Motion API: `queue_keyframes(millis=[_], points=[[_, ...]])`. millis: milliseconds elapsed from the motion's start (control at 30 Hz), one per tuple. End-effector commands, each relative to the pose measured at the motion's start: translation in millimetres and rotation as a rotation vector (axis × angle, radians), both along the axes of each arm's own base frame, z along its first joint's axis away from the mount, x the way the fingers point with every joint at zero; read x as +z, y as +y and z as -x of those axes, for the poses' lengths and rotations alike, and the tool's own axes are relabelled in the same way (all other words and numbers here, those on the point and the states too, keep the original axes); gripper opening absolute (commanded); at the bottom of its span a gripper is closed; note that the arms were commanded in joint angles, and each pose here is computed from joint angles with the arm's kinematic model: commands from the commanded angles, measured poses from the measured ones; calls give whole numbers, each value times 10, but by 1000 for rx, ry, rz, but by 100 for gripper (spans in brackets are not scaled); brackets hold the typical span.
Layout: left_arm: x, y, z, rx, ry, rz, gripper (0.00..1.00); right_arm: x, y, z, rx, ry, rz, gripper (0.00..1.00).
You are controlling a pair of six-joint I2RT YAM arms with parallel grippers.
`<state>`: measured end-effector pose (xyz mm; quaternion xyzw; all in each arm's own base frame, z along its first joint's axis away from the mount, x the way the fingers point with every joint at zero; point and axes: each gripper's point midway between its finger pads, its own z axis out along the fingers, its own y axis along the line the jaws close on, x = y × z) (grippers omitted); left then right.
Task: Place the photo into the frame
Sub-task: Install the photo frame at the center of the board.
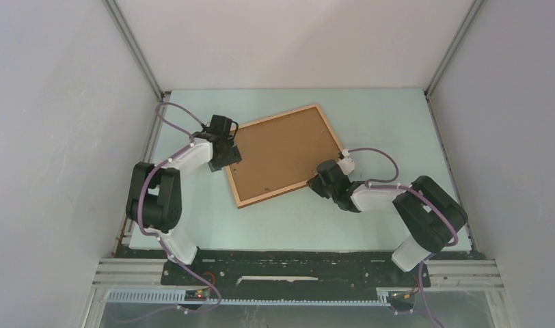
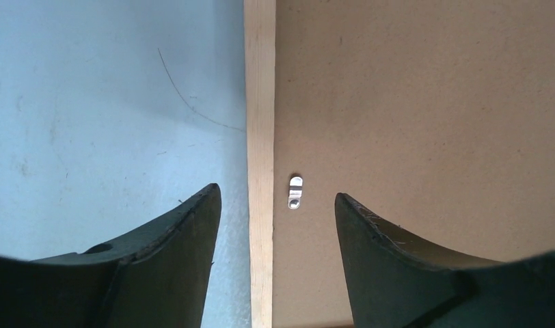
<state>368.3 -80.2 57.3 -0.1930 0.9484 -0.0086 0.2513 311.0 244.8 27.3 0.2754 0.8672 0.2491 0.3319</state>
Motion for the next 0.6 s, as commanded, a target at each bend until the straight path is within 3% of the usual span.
queue_keyframes(millis=[0, 233, 567], points=[[45, -5, -67, 16, -18, -12, 68, -200, -163, 79, -13, 50, 101, 18], [-80, -58, -128, 10, 7, 3, 67, -212, -143, 80, 0, 53, 94, 13], [-190, -39, -84, 36, 7, 6, 53, -233, -127, 76, 12, 58, 85, 7]])
